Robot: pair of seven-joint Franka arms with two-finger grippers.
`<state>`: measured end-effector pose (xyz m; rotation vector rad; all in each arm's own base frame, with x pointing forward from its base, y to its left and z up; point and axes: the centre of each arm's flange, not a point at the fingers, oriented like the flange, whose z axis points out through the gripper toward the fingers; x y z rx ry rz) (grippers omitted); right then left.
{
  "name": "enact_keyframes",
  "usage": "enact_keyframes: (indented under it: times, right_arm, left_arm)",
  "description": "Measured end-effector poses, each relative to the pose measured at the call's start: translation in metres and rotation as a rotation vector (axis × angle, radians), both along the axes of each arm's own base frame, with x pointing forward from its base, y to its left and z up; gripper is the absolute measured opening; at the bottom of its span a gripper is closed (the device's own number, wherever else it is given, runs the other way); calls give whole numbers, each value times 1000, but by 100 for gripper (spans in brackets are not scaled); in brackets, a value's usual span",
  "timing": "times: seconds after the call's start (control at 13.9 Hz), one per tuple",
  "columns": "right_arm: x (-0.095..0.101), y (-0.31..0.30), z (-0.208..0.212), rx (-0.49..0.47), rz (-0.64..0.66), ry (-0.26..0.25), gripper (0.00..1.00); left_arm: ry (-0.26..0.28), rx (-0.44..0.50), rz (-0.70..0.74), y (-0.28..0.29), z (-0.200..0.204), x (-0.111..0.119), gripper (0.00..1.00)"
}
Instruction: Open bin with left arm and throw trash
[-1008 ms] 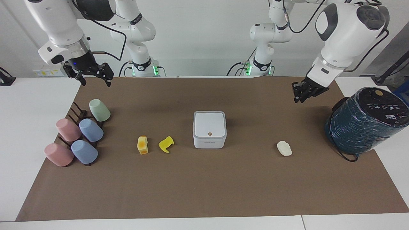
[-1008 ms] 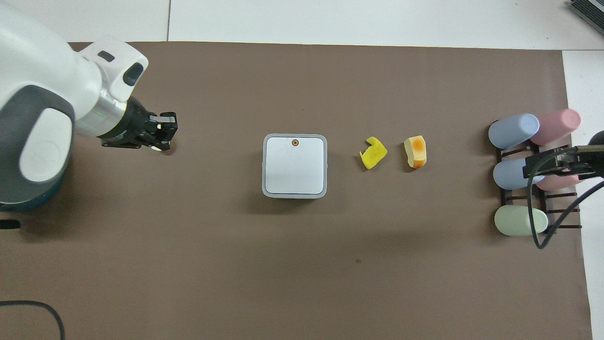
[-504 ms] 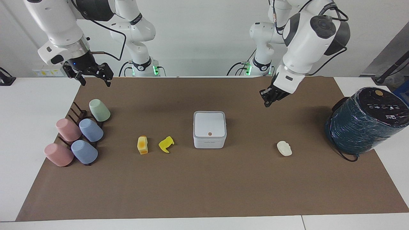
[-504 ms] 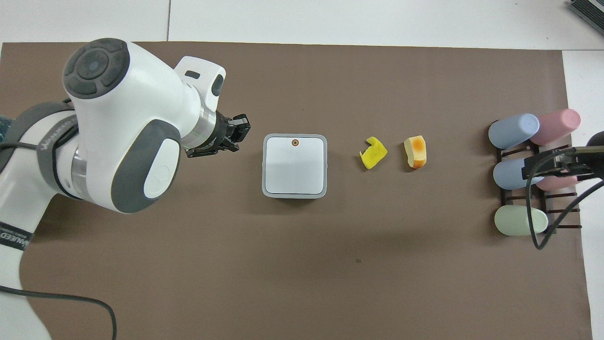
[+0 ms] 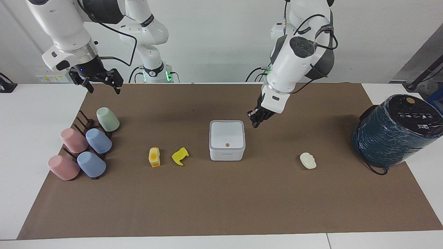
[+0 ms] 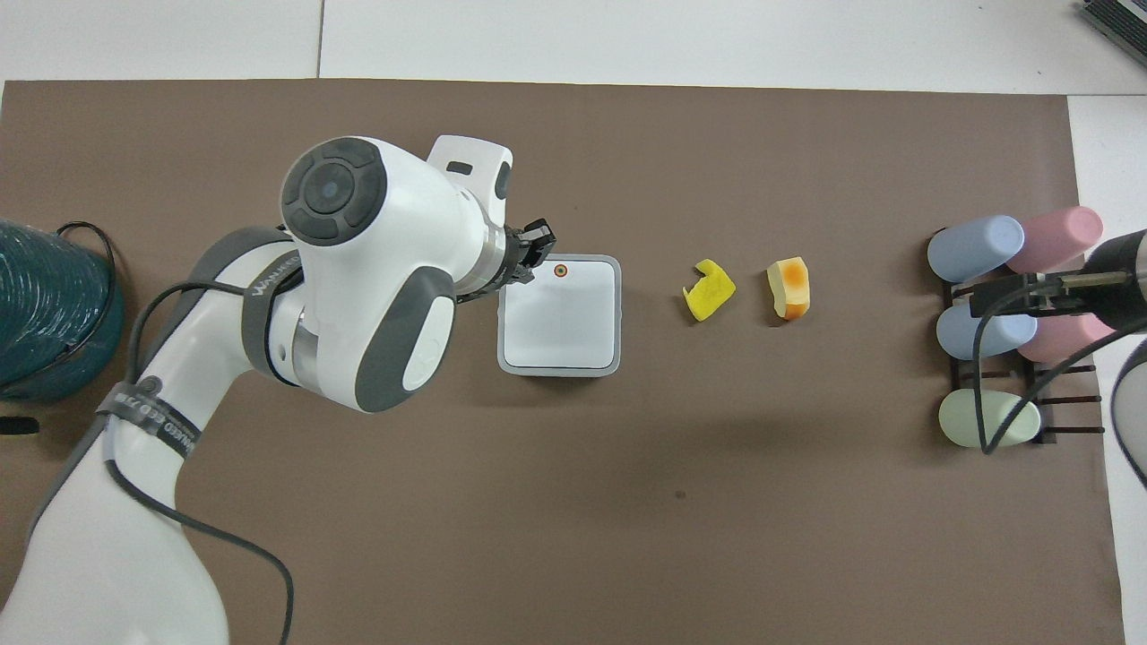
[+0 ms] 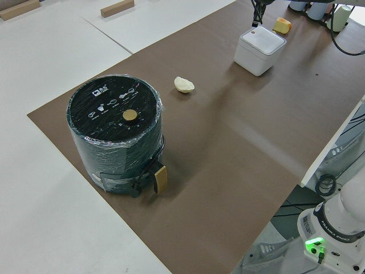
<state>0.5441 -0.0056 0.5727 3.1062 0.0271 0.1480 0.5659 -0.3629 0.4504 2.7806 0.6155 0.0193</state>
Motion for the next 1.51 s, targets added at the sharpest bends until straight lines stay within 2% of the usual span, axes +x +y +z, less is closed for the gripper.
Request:
enact_keyframes:
  times: [0.14,0.29,0.58,0.79,0.94,1.15,1.3,1.44,1.51]
  right_arm:
    - [8,22,-28,1,42,-52,100]
    - [22,38,-59,3,71,-80,100]
    - [55,60,-130,16,97,-97,100]
    - [68,77,-170,16,122,-101,100]
    - [71,77,-187,14,122,-81,100]
    - [75,84,-220,13,133,-79,100]
    - [69,89,-241,11,143,-48,100]
    - [58,89,-258,6,166,-12,100]
    - [55,88,-263,4,187,-9,100]
  left_arm:
    - [-1,-3,4,-12,-12,-2,1]
    - [2,-2,1,-22,-19,-6,1]
    - [13,3,-14,-38,-35,-13,1]
    - [5,0,-13,-39,-36,-13,1]
    - [4,0,-12,-39,-37,-14,1]
    - [12,4,-15,-39,-35,-14,1]
    - [58,33,-23,-32,-21,-10,1]
    - [102,61,-5,-5,2,6,1]
    - [120,70,1,13,14,16,1]
